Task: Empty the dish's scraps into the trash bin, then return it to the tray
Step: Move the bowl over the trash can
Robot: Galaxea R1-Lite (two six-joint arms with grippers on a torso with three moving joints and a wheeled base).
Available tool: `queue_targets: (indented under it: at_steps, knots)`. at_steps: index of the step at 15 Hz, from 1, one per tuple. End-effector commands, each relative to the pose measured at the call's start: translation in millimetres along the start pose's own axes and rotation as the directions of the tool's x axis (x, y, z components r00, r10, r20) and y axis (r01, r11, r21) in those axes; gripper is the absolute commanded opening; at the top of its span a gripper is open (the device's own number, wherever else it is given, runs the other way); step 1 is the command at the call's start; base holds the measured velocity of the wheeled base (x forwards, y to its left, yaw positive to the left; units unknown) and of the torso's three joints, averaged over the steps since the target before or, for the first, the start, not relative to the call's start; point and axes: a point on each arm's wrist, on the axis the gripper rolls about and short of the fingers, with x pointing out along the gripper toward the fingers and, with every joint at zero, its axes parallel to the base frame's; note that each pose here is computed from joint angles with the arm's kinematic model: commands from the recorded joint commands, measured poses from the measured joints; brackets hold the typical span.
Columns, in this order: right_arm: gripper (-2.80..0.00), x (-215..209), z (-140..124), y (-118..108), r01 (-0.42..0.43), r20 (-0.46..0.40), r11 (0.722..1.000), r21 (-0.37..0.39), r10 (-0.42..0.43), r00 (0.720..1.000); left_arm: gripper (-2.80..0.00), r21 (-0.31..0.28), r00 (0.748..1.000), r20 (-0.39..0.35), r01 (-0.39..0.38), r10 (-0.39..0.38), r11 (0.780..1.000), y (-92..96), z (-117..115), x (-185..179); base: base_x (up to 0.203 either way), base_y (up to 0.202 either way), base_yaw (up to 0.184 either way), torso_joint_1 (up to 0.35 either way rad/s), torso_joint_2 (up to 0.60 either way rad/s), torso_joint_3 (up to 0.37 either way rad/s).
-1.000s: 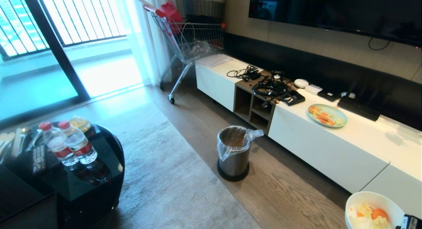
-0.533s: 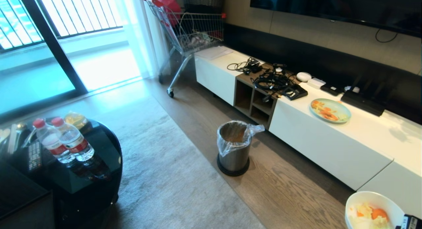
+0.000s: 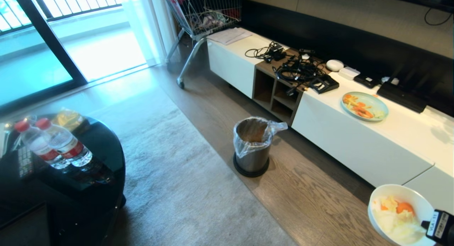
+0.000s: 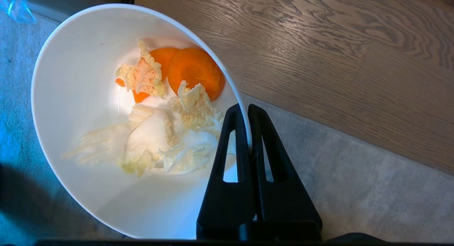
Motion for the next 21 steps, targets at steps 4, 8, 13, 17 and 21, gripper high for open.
queue_targets:
  at_steps: [4,8,13,17,21]
  knots:
    - [-2.8,-1.6,17.6,11.7,-0.029,0.036,0.999,-0.038,0.03,0.999,-2.8,-0.001,1.0,0.001,-0.001,0.001,1.0,0.0,0.0,0.0,0.0,0.0,0.0,0.003,0.0,-0.196]
    - [-2.8,-1.5,25.0,17.2,-0.037,0.048,0.999,-0.038,0.039,0.998,-2.8,-0.001,1.0,0.001,-0.001,0.001,1.0,0.0,0.0,0.0,0.0,0.0,0.0,0.001,0.0,-0.194]
    - [-2.8,-2.6,24.0,16.7,-0.039,0.046,0.998,-0.042,0.041,0.998,-2.8,-0.001,1.0,0.001,-0.001,0.001,1.0,0.0,0.0,0.0,0.0,0.0,0.0,0.003,0.0,-0.196]
    - [-2.8,-4.1,22.4,15.2,-0.037,0.04,0.998,-0.045,0.039,0.998,-2.8,-0.001,1.0,0.001,-0.001,0.001,1.0,0.0,0.0,0.0,0.0,0.0,0.0,0.005,0.0,-0.199]
    - [-2.8,-4.8,21.5,14.4,-0.038,0.042,0.998,-0.043,0.04,0.998,-2.8,-0.001,1.0,0.001,-0.001,0.001,1.0,0.0,0.0,0.0,0.0,0.0,0.0,0.004,0.0,-0.198]
